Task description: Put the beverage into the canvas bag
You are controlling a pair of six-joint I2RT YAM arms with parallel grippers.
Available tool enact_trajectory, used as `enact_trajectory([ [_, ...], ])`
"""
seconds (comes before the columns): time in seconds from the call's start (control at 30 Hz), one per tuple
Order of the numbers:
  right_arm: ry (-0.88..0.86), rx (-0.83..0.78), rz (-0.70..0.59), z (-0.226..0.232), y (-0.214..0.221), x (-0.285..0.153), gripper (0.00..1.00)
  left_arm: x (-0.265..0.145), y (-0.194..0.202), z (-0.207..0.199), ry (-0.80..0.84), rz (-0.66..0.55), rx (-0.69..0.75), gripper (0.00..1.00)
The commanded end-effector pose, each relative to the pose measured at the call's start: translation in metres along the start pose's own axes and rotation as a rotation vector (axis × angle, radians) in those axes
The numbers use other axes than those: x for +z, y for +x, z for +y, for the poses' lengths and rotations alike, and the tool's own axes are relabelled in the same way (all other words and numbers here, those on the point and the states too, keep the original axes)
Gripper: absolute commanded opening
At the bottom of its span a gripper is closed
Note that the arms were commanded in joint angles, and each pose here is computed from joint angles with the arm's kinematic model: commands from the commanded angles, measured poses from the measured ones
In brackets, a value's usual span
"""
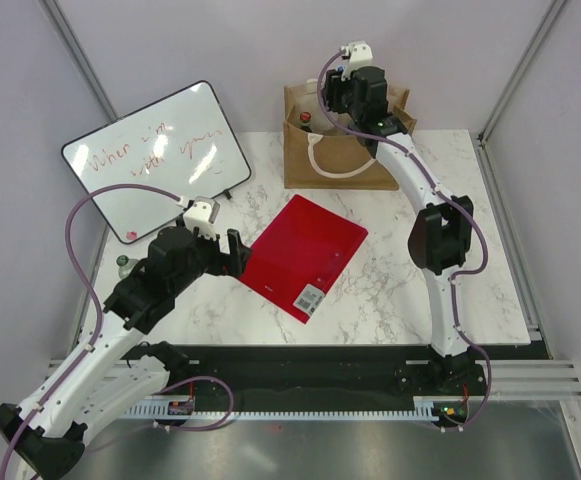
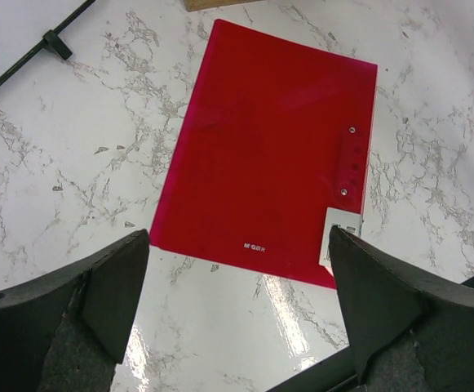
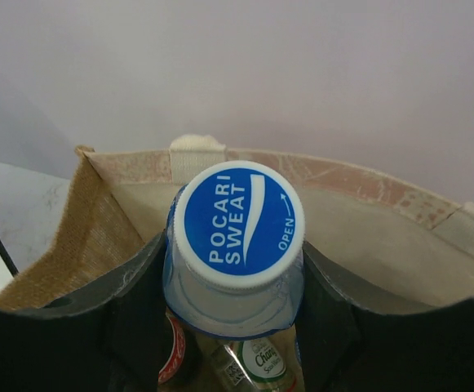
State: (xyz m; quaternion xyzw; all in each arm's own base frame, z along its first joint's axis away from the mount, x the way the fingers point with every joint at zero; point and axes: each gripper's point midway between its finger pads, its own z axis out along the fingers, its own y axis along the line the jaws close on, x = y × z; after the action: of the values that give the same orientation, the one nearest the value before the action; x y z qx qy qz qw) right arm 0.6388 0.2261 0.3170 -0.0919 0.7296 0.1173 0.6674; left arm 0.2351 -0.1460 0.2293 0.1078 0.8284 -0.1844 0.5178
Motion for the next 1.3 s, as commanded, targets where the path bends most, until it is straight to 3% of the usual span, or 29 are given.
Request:
enact_trajectory([
  [0.0, -0.12, 0.003, -0.241, 0.022, -0.07, -0.002, 0.11, 0.003, -0.01, -0.001, 0.009, -0.038, 0.035, 0.97],
  [0.43, -0.102, 0.02, -0.137, 0.017, 0.004, 0.034, 0.15, 0.006, -0.009, -0.002, 0.014, -0.026, 0.034, 0.97],
  [0.53, -0.109, 0.027, -0.118, 0.018, 0.016, 0.039, 0.19, 0.006, -0.009, -0.002, 0.013, -0.029, 0.033, 0.97],
  [0.8, -0.12, 0.042, -0.063, 0.02, 0.046, 0.049, 0.48, 0.005, -0.01, -0.001, 0.009, -0.032, 0.033, 0.97],
  [0.97, -0.144, 0.051, -0.098, 0.026, 0.038, 0.048, 0.34, 0.005, -0.01, -0.001, 0.008, -0.034, 0.034, 0.97],
  [1.27, -0.219, 0.098, -0.106, 0.04, 0.042, 0.05, 0.44, 0.005, -0.009, 0.0, 0.001, -0.034, 0.036, 0.97],
])
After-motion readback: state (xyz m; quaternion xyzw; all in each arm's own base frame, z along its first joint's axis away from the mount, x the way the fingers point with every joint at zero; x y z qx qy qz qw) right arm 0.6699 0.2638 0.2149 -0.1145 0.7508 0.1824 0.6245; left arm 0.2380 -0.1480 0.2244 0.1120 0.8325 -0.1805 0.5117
